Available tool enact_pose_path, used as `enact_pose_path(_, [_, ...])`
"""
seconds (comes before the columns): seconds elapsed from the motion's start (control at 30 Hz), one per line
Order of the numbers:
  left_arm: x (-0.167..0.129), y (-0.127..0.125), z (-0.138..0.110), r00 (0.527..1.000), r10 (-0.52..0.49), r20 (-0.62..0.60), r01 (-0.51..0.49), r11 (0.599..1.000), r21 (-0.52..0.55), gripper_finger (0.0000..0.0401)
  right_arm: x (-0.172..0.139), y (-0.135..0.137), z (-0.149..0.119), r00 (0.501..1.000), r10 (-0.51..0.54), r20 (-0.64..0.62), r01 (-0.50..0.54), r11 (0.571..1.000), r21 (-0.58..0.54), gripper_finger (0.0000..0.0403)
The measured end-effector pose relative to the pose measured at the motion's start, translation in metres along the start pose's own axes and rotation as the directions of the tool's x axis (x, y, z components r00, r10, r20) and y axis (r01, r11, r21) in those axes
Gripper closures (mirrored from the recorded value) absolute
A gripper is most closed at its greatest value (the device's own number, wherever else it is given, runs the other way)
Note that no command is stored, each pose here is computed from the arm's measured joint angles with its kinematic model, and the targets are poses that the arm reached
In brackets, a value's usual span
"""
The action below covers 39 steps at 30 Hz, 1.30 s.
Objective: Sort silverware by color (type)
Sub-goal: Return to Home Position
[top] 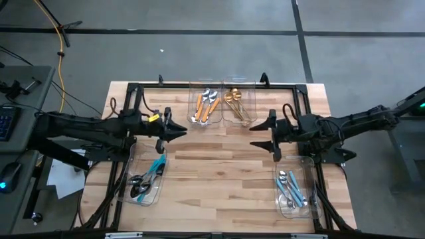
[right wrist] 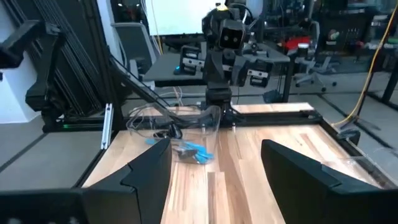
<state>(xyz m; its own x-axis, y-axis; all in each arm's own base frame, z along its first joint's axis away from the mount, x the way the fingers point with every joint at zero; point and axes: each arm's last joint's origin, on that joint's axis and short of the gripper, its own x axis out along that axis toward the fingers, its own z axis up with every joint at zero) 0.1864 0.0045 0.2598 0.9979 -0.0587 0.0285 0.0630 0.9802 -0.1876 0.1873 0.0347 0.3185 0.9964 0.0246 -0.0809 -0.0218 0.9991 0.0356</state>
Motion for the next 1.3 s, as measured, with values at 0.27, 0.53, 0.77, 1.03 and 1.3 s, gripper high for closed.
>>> enact_pose_path(0.27, [-0.009,-0.019,0.018,1.000,0.015,-0.020,-0.012,0.993,0.114,0.0339,-0.001,0.002,0.000,1.000,0.009,0.001,-0.009,1.000,-0.027,0.0171])
enact_pose_path(0.53, [-0.021,-0.022,0.026,0.999,0.038,0.037,-0.043,0.988,0.145,0.0339,-0.001,0.002,0.003,1.000,0.009,0.027,-0.008,1.000,-0.021,0.0180])
enact_pose_path(0.77, [-0.022,-0.022,0.027,0.998,0.037,0.042,-0.043,0.989,0.145,0.0339,-0.001,0.002,0.003,1.000,0.009,0.027,-0.008,1.000,-0.021,0.0302])
enact_pose_path(1.03, [-0.022,-0.022,0.027,0.999,0.035,0.040,-0.040,0.990,0.137,0.0339,-0.001,-0.001,-0.001,1.000,-0.017,-0.008,0.017,0.999,-0.035,0.0390])
enact_pose_path(1.3, [-0.022,-0.021,0.027,0.998,0.042,0.041,-0.047,0.988,0.145,0.0339,-0.002,-0.004,0.000,0.999,-0.033,-0.007,0.033,0.998,-0.058,0.0402])
